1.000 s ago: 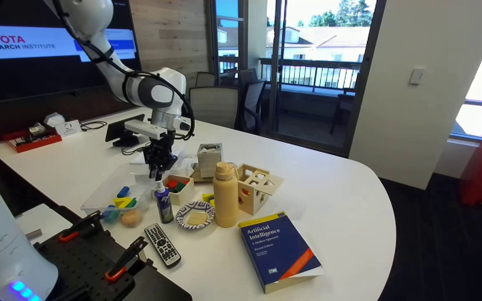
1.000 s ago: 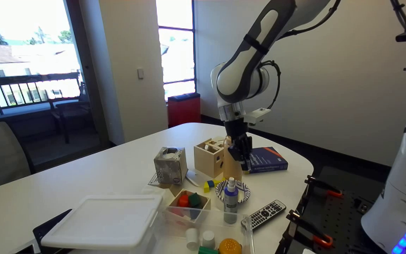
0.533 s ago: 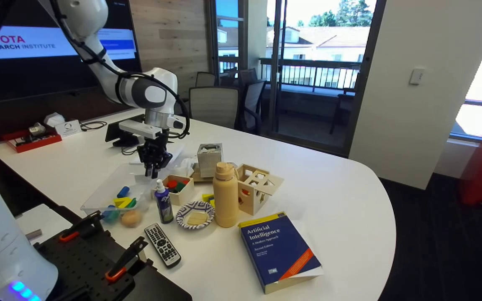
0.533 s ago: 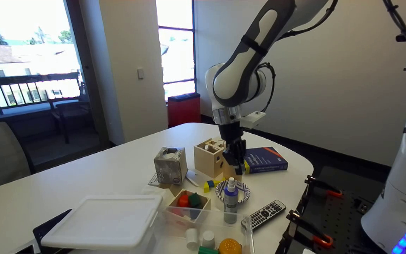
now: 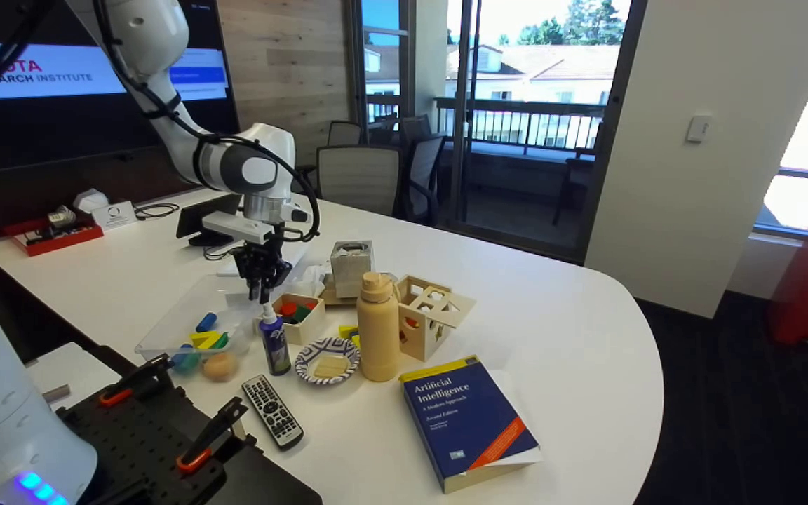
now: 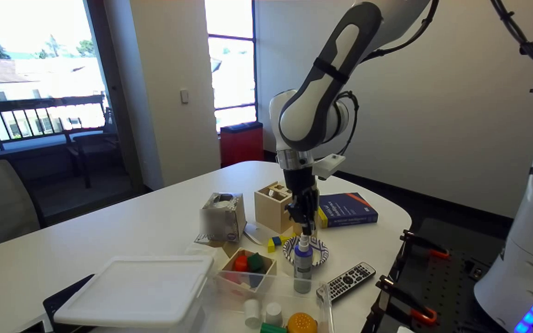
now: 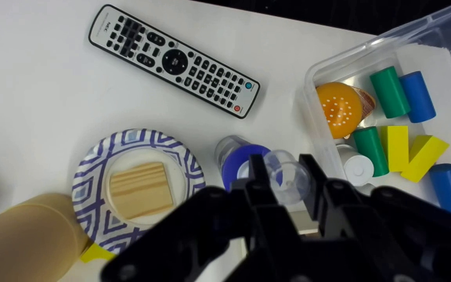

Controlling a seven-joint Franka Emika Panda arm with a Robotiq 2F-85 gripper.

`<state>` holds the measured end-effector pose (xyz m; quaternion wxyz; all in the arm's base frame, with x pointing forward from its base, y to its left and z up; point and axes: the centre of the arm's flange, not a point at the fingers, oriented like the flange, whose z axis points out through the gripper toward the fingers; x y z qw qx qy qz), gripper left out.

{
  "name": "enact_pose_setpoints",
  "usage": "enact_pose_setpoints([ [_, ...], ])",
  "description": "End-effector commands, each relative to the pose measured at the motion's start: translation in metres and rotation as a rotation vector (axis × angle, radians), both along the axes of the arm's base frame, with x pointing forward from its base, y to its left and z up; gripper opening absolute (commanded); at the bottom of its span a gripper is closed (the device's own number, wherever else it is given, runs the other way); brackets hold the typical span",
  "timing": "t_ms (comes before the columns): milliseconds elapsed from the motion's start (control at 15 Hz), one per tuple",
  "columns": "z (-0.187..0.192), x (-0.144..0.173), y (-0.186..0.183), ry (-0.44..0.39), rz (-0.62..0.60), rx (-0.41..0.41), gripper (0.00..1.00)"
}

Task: Put the yellow blocks inside the box

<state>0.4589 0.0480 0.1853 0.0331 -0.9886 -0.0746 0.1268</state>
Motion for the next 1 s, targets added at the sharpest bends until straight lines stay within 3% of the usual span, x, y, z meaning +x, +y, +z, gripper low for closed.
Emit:
enact_pose_setpoints([
  [0,-0.0088,0.001,0.0053,-0.018,0.017,0.014,0.06],
  [933,-0.002,0.0025,0.0032,-0.051,0.026,-0.01,0.06],
])
